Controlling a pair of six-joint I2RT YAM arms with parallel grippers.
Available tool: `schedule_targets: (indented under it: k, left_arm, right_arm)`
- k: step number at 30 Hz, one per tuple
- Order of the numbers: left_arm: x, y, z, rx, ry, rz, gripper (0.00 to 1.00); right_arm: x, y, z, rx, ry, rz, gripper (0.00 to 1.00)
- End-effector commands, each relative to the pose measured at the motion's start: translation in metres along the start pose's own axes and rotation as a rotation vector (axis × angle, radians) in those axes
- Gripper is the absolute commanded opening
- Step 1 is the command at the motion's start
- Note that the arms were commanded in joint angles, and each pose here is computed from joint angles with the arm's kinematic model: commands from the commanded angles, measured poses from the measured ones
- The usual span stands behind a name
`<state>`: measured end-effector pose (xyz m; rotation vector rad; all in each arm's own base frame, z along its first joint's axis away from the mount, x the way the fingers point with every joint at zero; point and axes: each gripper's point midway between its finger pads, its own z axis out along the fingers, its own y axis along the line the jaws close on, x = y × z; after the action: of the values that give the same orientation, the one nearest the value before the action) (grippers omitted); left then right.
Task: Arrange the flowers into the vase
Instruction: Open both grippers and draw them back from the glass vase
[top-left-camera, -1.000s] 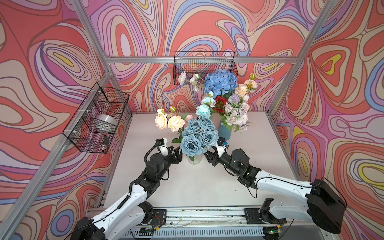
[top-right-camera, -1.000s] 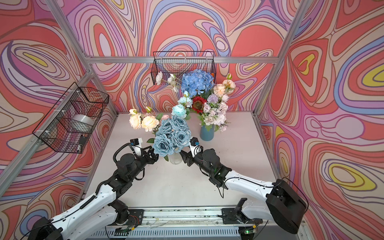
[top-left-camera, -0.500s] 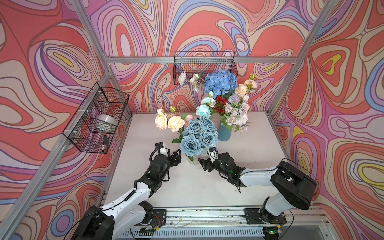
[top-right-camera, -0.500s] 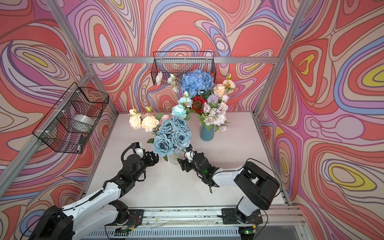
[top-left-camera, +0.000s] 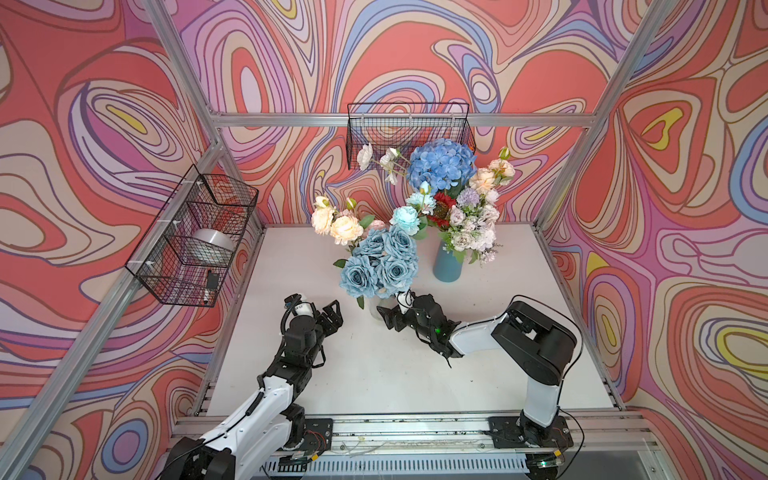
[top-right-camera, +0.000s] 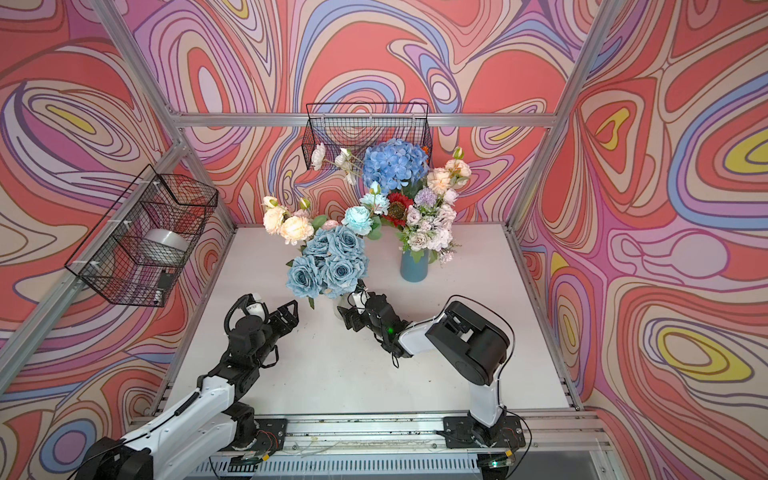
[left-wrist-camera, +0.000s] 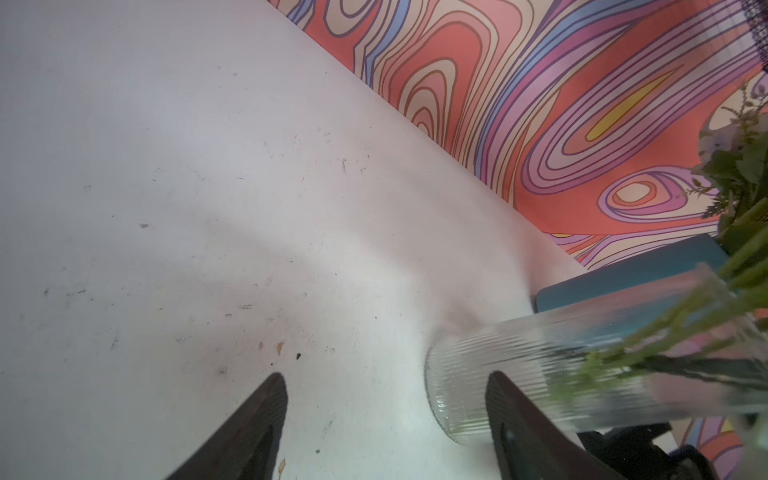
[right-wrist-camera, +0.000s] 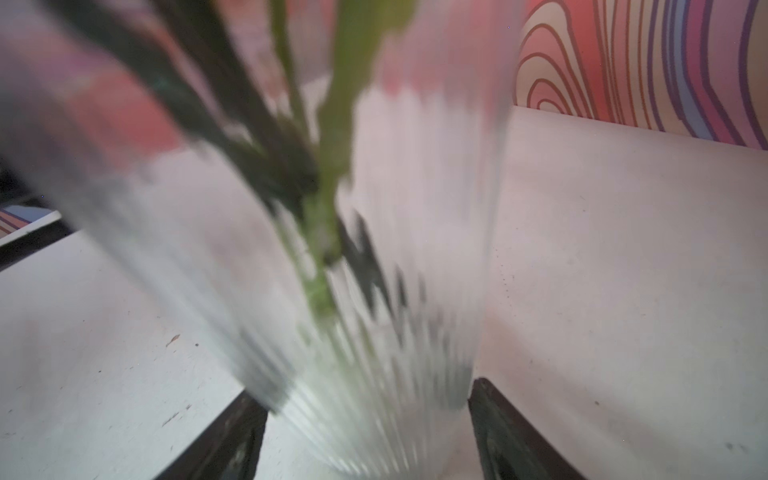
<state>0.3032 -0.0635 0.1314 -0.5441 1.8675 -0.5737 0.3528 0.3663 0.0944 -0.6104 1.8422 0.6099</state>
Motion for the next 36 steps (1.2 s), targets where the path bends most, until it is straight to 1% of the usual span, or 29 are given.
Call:
schedule_targets:
  k: [1,7,11,14,17,21,23,26,29,32,34,36]
  left_arm:
    - [0.000,0.005,-0.003,-0.008,0.001,-0.018,0.78]
    - [-0.003,0.010,-0.008,-0.022,-0.012,-0.021,0.78]
    - [-0.007,0.013,-0.013,-0.034,-0.031,-0.022,0.79]
    - [-0.010,0.017,-0.016,-0.051,-0.047,-0.022,0.78]
    - [-0.015,0.017,-0.017,-0.056,-0.063,-0.012,0.79]
    - [-0.025,0.014,-0.018,-0.060,-0.088,0.026,0.80]
    - [-0.034,0.014,-0.020,-0.083,-0.114,0.062,0.83]
    - [-0.053,0.021,-0.026,-0.165,-0.180,0.116,0.89]
    - [-0.067,0.021,-0.030,-0.194,-0.229,0.179,0.92]
    - [-0.075,0.020,-0.030,-0.217,-0.258,0.238,0.97]
    - [-0.080,0.022,-0.027,-0.251,-0.269,0.283,0.97]
    - [-0.082,0.026,-0.024,-0.291,-0.268,0.324,0.97]
  right_arm:
    - [-0.009,0.004,0.017,-0.018,-0.022,-0.026,0.78]
    - [-0.018,0.012,0.045,-0.045,-0.030,-0.065,0.78]
    - [-0.026,0.018,0.059,-0.075,-0.043,-0.062,0.78]
    - [-0.031,0.021,0.064,-0.084,-0.052,-0.057,0.77]
    - [-0.037,0.018,0.057,-0.068,-0.066,-0.058,0.78]
    - [-0.048,0.014,0.030,-0.043,-0.077,-0.067,0.78]
    - [-0.051,0.009,0.012,-0.023,-0.071,-0.057,0.79]
    - [-0.051,-0.007,-0.016,0.008,-0.043,0.012,0.79]
    - [-0.055,-0.032,-0.052,0.056,-0.024,0.098,0.80]
    - [-0.056,-0.064,-0.086,0.175,0.007,0.116,0.81]
    - [-0.056,-0.089,-0.110,0.282,0.024,0.117,0.83]
    - [-0.055,-0.112,-0.130,0.362,0.027,0.130,0.84]
